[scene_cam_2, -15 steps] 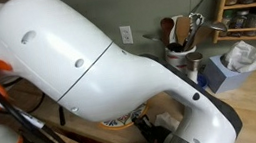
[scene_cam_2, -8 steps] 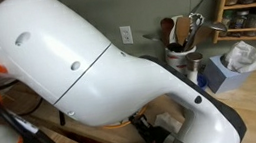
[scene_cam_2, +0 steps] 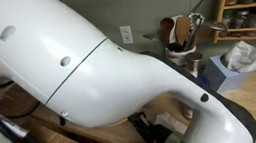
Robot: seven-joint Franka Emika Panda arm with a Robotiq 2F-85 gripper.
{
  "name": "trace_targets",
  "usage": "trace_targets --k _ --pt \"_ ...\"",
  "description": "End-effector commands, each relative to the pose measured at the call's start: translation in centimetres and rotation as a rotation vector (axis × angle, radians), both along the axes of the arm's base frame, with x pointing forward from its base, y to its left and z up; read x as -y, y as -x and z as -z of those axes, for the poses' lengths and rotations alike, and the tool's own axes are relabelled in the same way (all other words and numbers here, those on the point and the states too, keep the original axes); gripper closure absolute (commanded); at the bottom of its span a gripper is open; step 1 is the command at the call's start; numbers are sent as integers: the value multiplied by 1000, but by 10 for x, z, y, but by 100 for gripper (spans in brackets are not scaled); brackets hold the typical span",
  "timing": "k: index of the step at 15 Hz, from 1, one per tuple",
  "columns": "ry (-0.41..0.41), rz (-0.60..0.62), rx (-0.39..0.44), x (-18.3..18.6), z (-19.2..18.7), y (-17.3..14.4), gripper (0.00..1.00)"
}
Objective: Move the yellow tray backwards
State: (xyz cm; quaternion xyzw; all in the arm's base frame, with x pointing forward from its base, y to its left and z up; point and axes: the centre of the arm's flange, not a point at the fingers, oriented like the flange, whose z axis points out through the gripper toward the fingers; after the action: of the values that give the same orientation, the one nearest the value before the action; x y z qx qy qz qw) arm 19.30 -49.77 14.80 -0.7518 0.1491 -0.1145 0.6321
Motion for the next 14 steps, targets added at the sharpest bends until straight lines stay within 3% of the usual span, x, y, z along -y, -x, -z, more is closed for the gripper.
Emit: trace_targets --k 1,9,14 --pt "-7 -12 -33 -11 -13 -2 98" --pt "-158 -71 -98 -43 -20 -28 98" --pt "-248 -49 -84 -66 -21 -38 98"
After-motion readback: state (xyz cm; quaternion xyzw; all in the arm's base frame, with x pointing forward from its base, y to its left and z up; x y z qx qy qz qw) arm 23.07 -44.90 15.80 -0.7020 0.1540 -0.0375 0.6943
